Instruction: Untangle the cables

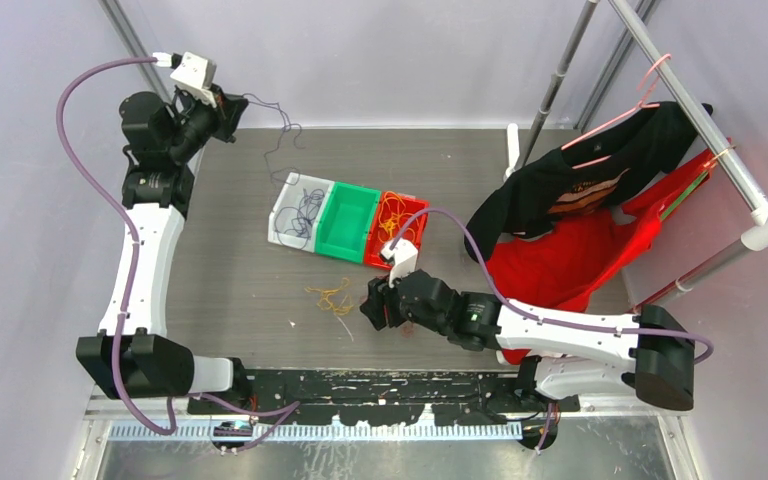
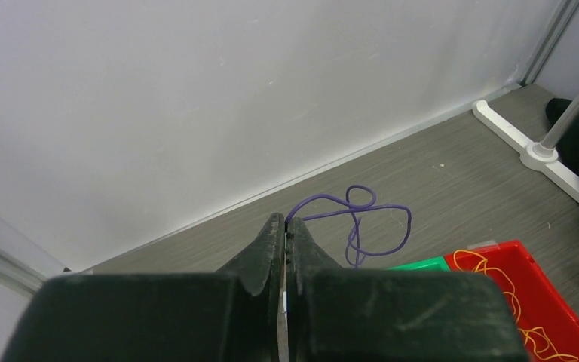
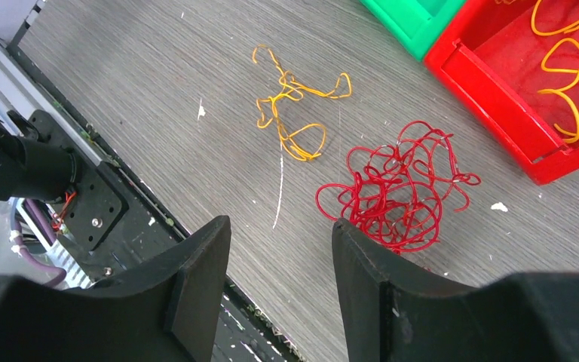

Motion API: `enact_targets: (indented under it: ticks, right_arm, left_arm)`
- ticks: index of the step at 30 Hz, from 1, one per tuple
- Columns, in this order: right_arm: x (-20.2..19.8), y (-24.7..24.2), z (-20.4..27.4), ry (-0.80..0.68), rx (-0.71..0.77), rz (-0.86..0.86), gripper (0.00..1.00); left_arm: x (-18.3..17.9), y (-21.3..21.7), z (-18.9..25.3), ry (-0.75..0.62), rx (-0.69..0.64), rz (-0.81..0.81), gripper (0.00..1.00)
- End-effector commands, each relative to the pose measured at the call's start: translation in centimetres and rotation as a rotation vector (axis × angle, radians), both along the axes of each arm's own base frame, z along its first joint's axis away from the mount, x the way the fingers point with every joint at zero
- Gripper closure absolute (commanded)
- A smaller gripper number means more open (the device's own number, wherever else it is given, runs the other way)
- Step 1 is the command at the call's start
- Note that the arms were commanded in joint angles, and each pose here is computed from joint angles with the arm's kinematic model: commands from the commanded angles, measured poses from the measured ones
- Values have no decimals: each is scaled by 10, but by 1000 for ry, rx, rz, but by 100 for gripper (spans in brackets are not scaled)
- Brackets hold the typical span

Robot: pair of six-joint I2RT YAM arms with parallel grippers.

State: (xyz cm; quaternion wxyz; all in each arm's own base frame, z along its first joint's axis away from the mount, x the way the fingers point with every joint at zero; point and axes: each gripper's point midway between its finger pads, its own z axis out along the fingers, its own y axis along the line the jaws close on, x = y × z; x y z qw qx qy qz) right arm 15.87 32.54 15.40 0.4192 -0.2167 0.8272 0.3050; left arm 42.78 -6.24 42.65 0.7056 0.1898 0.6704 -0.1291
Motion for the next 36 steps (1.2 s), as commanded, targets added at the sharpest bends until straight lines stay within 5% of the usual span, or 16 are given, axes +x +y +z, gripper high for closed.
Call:
enact_targets:
  ticks: [1,10,23,36]
  right_arm:
    - [2,5,35,-29,80,-10,43]
    - [2,2,35,-30,78,-16,45]
    - [0,-2,28,-16,60,-19,46]
    - [0,-2,31,-20,59,-17,46]
  left_arm:
    - [-13,-10,47,-148,2,-31,100]
    - [-41,-13,100,-299,10,-18,100]
    - [-40,-11,110,-333,6,5,100]
    - [-17,-24,27,-183,88,-34,100]
